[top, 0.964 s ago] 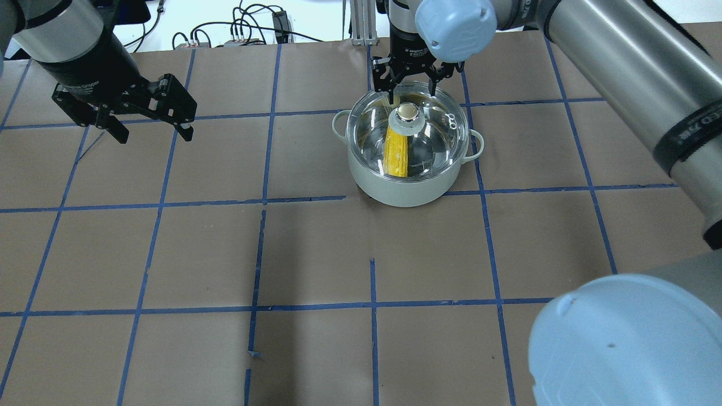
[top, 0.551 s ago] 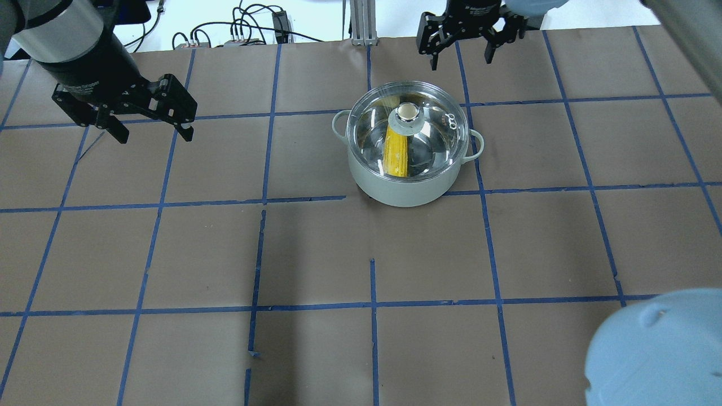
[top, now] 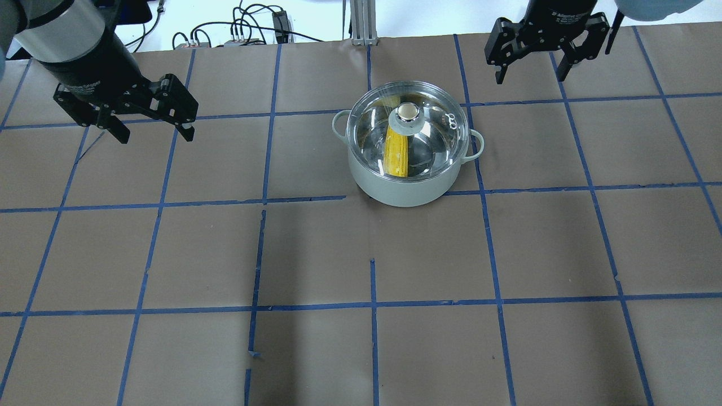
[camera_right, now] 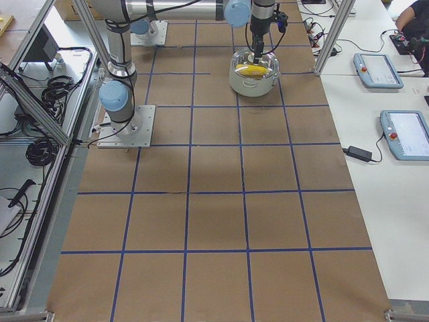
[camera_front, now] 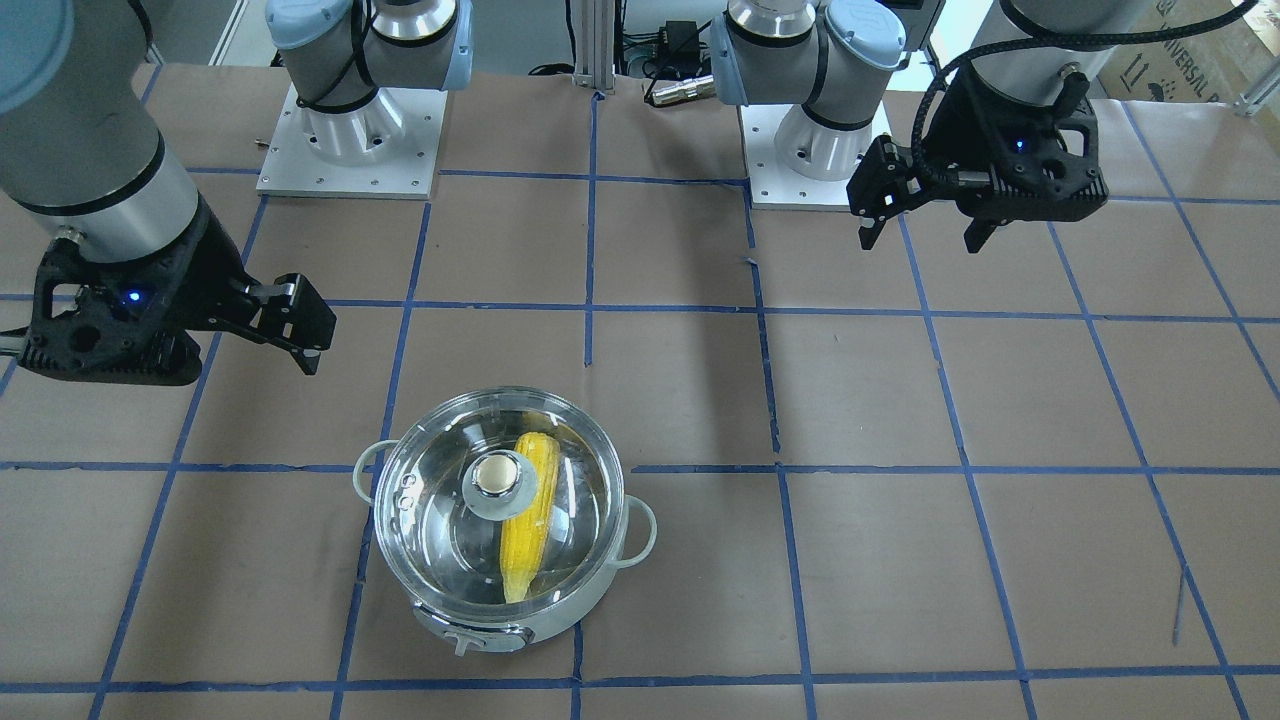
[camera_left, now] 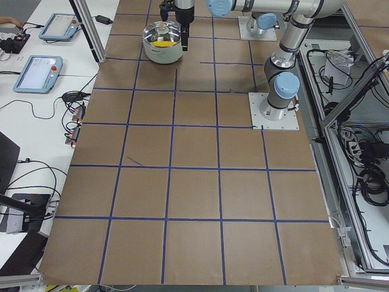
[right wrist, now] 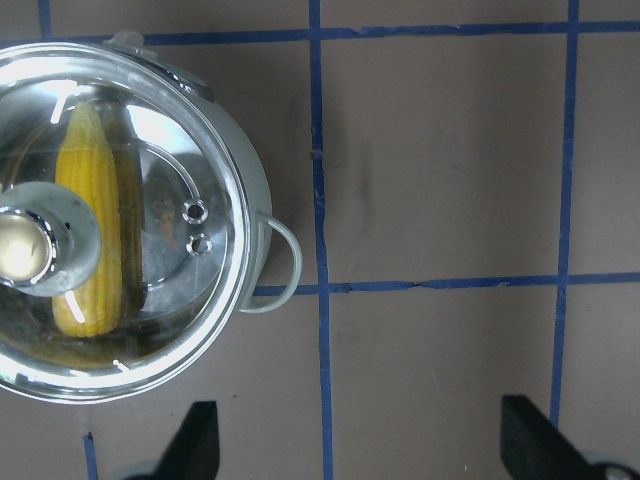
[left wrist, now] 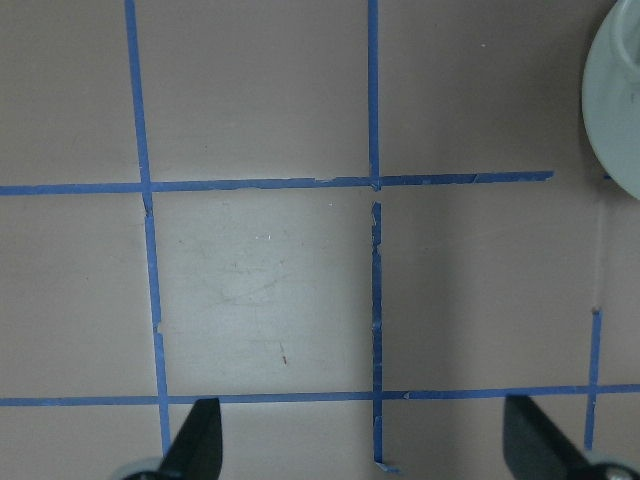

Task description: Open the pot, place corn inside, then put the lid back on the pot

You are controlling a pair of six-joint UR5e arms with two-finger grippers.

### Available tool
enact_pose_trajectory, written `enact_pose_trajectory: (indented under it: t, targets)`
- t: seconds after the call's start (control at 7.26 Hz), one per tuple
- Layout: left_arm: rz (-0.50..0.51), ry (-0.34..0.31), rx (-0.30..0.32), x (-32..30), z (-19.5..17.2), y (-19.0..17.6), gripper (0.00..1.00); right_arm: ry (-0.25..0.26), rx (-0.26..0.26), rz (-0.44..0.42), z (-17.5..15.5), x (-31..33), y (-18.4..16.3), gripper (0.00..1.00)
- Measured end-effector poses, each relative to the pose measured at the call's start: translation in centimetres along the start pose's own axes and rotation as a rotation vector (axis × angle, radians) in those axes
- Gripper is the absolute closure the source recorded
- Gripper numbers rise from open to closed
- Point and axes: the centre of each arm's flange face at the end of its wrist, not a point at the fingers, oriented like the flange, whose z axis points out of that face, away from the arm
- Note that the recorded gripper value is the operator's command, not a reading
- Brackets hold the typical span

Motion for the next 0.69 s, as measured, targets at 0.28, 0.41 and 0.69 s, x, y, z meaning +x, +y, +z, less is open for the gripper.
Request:
enact_pose_trajectory:
  t: [0.28,0.41,0.69]
  targets:
    - [-0.047,0.0,0.001,-0.1,-0.42,-0.21,0.0,-0.001,-0.014,0.007,0.72,0.33,1.33,0.0]
    - [-0.06,-0.001,-0.003,-0.12,-0.31,-0.22,0.0,-0.001,-0.012,0.008,0.63,0.35,1.59,0.0]
    - [-0.064,0.0,-0.007,-0.1,-0.13,-0.24,0.0,-0.003,-0.01,0.007,0.56,0.29,1.68,0.0]
